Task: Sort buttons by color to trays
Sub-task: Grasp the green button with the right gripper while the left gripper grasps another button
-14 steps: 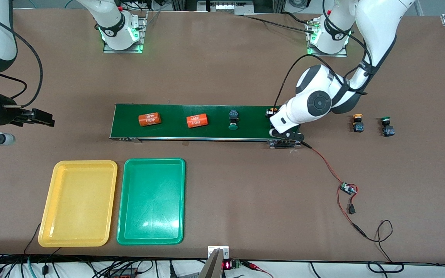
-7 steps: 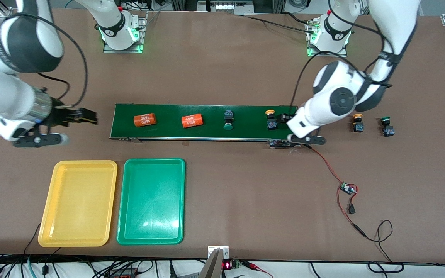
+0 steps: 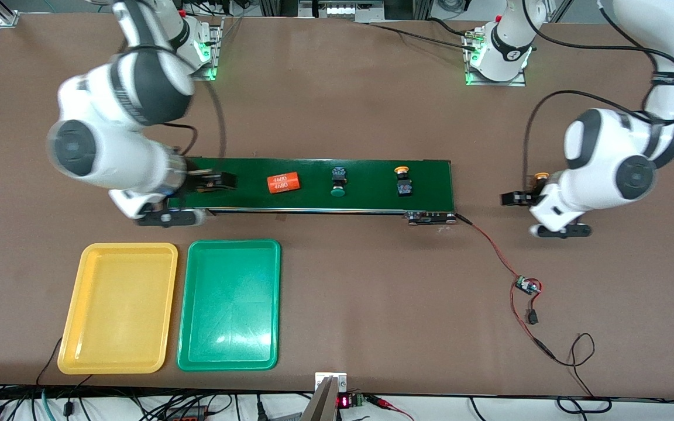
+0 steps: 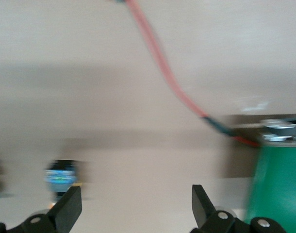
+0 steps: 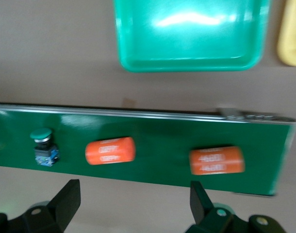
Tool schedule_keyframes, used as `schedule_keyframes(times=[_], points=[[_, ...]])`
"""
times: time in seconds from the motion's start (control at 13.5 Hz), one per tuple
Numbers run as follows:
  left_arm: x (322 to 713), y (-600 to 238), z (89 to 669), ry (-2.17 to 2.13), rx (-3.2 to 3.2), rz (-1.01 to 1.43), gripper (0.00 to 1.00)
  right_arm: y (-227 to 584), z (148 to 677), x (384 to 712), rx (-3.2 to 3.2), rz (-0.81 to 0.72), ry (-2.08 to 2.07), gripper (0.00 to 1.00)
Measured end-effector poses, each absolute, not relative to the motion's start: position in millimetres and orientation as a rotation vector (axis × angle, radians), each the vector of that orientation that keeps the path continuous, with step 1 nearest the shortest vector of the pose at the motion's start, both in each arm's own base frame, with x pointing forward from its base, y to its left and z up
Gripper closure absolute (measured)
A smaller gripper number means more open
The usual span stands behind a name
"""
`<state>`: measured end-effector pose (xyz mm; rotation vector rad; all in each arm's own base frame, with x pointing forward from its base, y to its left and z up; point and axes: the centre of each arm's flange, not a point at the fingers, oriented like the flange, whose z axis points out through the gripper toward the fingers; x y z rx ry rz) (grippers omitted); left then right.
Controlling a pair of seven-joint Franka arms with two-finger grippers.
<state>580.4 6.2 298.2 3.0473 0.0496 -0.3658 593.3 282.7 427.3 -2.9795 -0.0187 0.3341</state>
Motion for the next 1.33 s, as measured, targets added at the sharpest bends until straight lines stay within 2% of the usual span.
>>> schedule_keyframes(times=[0.15,0.44,0.59,0.81,0.89,0.96,1.03,1.26,1.33], points=[[569,50,280,0.010,3.067,-0.425,0.00,343,410,569,-3.031,0.316,-0.023,0.00],[550,68,227,-0.066,3.133,-0.513,0.00,428,373,521,-3.090,0.328,0.021,0.00],[535,69,193,-0.071,3.144,-0.438,0.00,448,352,512,-3.098,0.309,0.066,0.00],[516,69,170,-0.072,3.139,-0.441,0.00,460,320,516,-3.091,0.252,0.147,0.00],[513,69,168,-0.074,3.137,-0.450,0.07,461,312,519,-3.090,0.239,0.155,0.00],[510,68,166,-0.075,3.135,-0.459,0.07,460,304,521,-3.090,0.232,0.161,0.00],[509,68,165,-0.075,3.133,-0.464,0.12,460,298,523,-3.092,0.228,0.165,0.00],[509,68,171,-0.076,3.130,-0.493,0.50,462,282,523,-3.098,0.229,0.165,0.00],[512,67,181,-0.079,3.128,-0.519,0.59,465,277,520,-3.104,0.236,0.158,0.00]])
